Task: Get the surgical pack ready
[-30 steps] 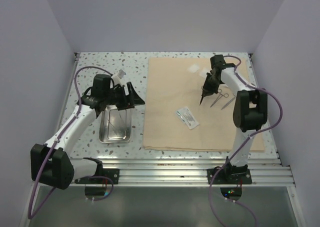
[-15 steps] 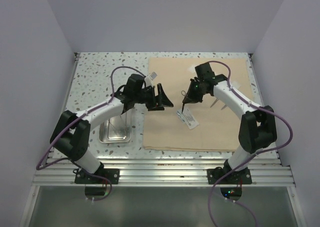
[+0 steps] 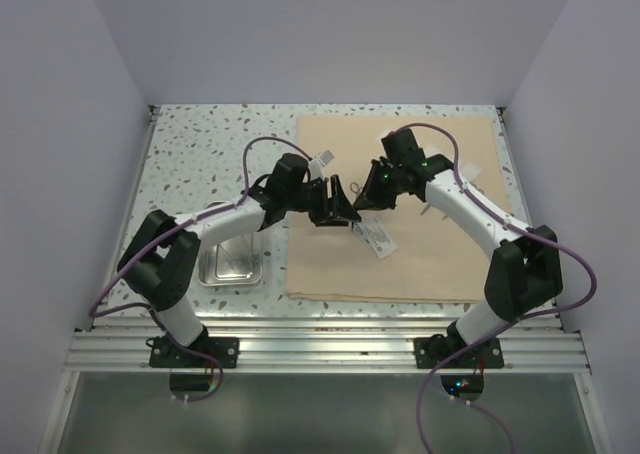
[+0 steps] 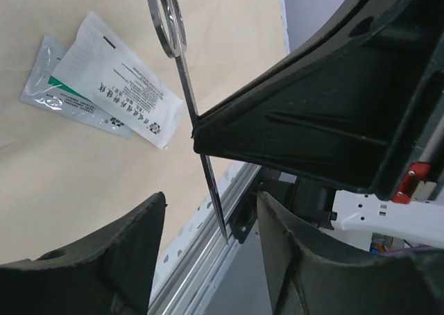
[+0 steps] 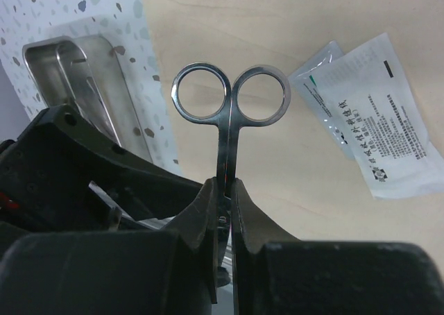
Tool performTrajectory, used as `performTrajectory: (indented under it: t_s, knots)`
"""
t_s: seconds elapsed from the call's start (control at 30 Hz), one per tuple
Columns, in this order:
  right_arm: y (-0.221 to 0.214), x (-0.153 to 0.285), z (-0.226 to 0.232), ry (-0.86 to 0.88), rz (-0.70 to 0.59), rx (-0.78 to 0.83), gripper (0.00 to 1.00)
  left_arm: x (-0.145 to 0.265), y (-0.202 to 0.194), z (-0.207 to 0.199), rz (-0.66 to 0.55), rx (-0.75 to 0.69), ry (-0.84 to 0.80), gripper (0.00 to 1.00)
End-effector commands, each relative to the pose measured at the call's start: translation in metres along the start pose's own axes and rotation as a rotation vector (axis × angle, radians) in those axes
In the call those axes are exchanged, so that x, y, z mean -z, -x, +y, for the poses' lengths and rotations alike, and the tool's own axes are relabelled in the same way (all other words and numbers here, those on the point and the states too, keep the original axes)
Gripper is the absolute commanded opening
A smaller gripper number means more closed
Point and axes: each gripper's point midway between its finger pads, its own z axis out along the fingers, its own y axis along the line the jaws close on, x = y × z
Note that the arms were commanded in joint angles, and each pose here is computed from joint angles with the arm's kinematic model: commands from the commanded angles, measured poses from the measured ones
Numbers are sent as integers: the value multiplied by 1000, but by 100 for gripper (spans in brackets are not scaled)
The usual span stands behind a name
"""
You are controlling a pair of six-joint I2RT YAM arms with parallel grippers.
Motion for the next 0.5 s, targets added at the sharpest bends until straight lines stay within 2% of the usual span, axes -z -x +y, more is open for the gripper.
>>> performTrajectory:
  t_s: [0.0, 0.03, 0.1, 0.17, 0.2, 0.23, 0.27, 0.3, 0.4, 0.47]
  knots:
    - [-4, 15, 18, 61, -11, -1, 0, -6, 11, -17, -16, -27, -55, 57]
    - [-4, 16, 19, 63, -15, -4, 0, -7, 11, -17, -11, -26, -54, 49]
    - [-6, 18, 21, 70, -13, -2, 0, -11, 9, -11, 3, -19, -37, 42]
    - [-5, 18, 23, 74, -12, 0, 0, -13, 8, -12, 15, -22, -45, 27]
    - [-6, 16, 22, 69, -5, -3, 0, -12, 11, -10, 8, -26, -40, 18]
    - [-7, 15, 20, 58, 5, -3, 0, -10, 15, -10, -8, -33, -30, 0]
    - [-2, 13, 18, 34, -7, -2, 5, -3, 18, -6, -16, -42, -5, 0]
    - [3, 12, 8, -14, -20, 15, 27, 1, 20, -3, -25, -51, 21, 0]
    - [27, 12, -9, -85, -60, 25, 56, 29, 15, 34, -32, -56, 214, 0]
    - [52, 15, -26, -138, -97, 2, 61, 57, 16, 58, -65, -59, 323, 0]
